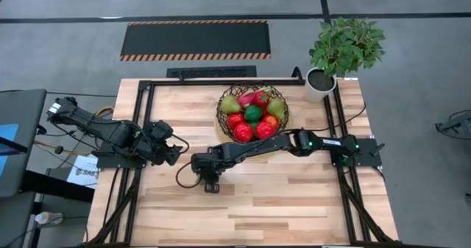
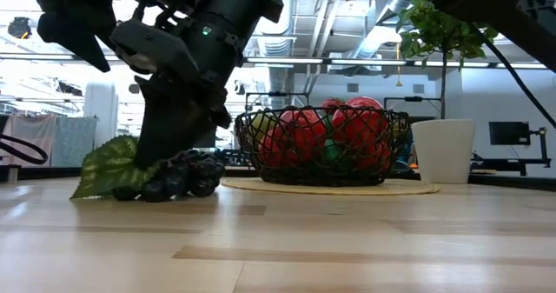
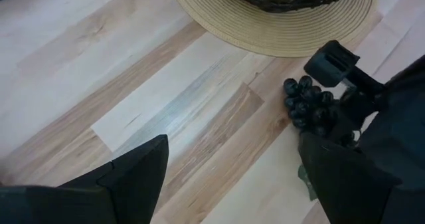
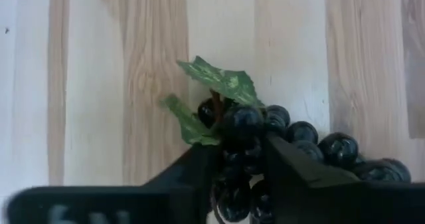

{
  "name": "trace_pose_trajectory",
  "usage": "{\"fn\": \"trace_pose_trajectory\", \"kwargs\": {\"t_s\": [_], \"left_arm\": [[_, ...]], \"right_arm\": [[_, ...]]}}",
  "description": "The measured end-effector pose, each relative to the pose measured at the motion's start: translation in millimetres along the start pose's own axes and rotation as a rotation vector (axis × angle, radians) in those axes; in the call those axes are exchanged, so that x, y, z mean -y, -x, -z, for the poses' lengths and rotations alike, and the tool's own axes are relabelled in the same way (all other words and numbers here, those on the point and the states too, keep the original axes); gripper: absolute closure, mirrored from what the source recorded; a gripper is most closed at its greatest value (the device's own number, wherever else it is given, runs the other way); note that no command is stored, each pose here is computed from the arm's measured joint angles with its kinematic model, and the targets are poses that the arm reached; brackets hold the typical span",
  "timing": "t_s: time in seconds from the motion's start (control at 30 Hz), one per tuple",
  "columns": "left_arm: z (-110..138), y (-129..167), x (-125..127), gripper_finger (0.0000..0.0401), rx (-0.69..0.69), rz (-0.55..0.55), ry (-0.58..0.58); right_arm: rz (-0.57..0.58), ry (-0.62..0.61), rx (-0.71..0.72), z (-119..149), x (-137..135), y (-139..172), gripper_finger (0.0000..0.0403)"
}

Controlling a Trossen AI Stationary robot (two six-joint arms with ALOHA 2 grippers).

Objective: Build produce basket
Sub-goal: Put the purple grapes into the black wire basket

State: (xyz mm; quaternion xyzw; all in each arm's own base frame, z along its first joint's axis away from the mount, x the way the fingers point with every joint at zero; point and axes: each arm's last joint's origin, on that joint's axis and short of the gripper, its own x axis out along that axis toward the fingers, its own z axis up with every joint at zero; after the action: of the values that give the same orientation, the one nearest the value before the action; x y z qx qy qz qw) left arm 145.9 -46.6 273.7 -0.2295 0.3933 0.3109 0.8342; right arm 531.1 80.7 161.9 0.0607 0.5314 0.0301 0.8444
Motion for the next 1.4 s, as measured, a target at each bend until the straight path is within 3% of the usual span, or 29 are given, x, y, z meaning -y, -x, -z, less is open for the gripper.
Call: {"fn": "trace_pose_trajectory", "kwargs": {"t_s": [0.17, 0.37, 0.87, 1.2, 1.4], "left_arm": [[0, 0, 0, 0.0077, 0.003, -0.001, 0.000], [0, 0, 0, 0.0077, 0.005, -0.002, 0.001], [0, 0, 0, 0.0077, 0.011, -0.002, 0.019], [-1, 0, 0, 0.0077, 0.013, -0.003, 0.022], [-1, 0, 0, 0.0077, 0.030, -0.010, 0.038]], "right_arm": [[-0.005, -0.002, 0.003, -1, -5, 11, 0.0353], [-0.009, 0.007, 0.029, -7, -6, 44, 0.0390], [0.053, 0.023, 0.188, -18, 10, 168, 0.0383], [0.181, 0.008, 0.253, -1, 41, 266, 0.0376], [0.346, -0.046, 0.280, 19, 67, 320, 0.0381]]}}
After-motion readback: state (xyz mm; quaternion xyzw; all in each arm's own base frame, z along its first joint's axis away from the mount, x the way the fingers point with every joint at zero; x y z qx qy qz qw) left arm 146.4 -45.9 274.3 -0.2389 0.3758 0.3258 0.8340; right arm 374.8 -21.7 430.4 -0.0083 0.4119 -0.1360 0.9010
